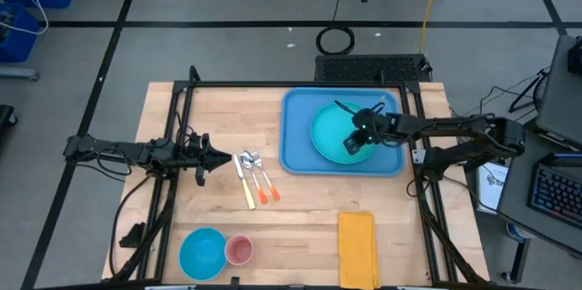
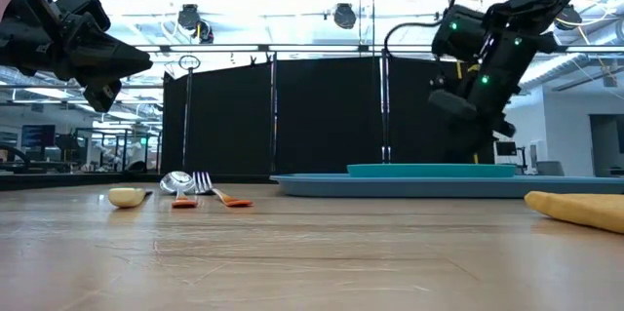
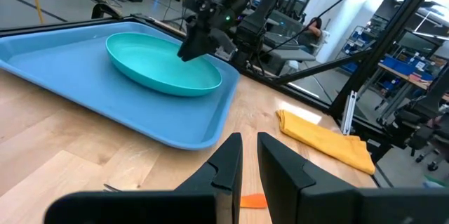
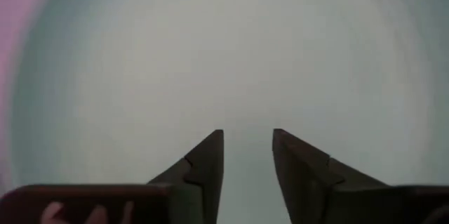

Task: Set up tray
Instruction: Put the pink cup onto the blue tray

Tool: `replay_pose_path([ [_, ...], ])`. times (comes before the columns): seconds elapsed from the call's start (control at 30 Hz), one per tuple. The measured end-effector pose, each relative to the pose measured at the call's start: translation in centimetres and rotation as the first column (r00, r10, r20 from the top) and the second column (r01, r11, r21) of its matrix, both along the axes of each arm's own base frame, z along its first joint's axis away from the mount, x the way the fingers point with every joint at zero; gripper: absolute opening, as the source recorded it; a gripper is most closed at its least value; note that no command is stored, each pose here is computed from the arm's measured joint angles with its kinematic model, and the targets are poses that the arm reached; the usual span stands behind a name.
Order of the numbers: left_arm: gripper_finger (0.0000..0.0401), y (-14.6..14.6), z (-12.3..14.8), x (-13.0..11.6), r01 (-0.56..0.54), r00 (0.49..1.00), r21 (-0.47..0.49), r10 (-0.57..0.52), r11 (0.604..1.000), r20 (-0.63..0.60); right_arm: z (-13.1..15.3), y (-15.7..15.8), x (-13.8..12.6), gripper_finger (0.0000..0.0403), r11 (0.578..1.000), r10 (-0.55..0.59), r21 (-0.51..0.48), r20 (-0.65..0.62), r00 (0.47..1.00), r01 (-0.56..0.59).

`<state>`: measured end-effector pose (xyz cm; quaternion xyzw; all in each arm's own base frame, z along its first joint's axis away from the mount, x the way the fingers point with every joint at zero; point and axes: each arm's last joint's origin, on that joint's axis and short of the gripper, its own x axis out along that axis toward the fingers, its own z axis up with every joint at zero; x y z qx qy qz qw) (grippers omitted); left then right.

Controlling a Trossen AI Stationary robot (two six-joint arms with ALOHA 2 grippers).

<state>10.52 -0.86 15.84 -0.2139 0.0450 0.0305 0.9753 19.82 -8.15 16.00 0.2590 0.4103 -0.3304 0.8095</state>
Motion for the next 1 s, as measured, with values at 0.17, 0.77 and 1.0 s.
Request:
replay_pose_path([
  [0.17,0.0049,0.0,0.0,0.0,0.000,1.000,0.000,0.000,1.000,0.000,1.2,1.1,1.7,0.0136,0.983,0.182,-0.052,0.163,0.970,-0.176],
  [0.77,0.0049,0.0,0.0,0.0,-0.016,1.000,0.001,0.016,1.000,0.001,3.0,13.3,6.7,0.0139,0.575,0.818,-0.485,0.361,0.448,-0.659],
  [1.0,0.0049,0.1,0.0,0.0,-0.018,1.000,0.001,0.018,1.000,0.001,3.4,17.0,10.3,0.0139,0.450,0.890,-0.529,0.335,0.310,-0.719],
])
